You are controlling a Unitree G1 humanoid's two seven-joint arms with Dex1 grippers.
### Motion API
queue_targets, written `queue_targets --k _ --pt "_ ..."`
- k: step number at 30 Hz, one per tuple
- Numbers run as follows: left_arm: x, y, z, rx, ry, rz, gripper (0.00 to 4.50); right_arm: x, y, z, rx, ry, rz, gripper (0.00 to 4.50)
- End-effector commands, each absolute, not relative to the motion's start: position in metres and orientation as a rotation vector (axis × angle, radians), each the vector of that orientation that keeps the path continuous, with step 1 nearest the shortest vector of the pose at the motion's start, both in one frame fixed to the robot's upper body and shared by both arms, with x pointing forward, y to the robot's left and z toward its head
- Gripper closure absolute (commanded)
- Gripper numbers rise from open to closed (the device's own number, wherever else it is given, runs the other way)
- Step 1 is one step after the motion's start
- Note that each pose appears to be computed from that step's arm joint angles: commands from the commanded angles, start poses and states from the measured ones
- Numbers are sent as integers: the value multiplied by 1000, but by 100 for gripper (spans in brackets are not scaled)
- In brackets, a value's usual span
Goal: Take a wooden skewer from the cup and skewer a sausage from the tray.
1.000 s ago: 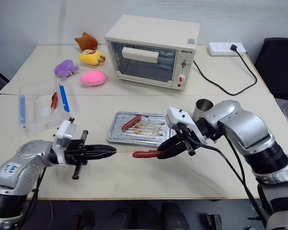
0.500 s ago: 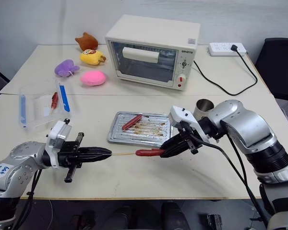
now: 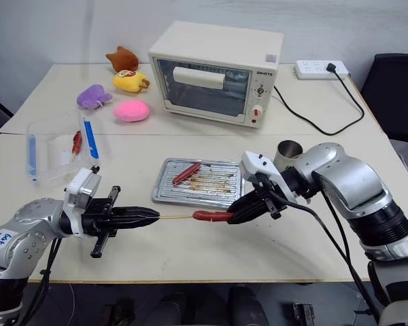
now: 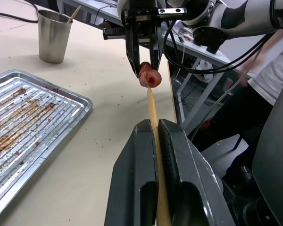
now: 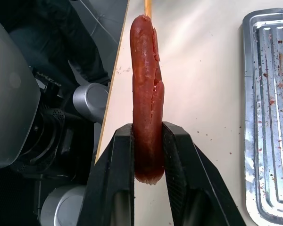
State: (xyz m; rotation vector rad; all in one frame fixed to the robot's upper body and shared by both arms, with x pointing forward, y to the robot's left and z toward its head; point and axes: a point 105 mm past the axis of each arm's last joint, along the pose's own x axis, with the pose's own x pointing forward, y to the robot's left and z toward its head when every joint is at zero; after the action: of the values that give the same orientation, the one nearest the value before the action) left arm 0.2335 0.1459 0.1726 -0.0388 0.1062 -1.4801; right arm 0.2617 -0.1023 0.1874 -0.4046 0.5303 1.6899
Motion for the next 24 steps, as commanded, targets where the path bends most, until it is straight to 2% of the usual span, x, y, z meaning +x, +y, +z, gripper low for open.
queue_targets --k 1,24 --pt "230 147 182 -9 78 -1494 450 261 -107 195 -420 502 1687 366" --pt "229 142 180 -24 92 -1519 450 262 -105 194 -417 494 1694 366"
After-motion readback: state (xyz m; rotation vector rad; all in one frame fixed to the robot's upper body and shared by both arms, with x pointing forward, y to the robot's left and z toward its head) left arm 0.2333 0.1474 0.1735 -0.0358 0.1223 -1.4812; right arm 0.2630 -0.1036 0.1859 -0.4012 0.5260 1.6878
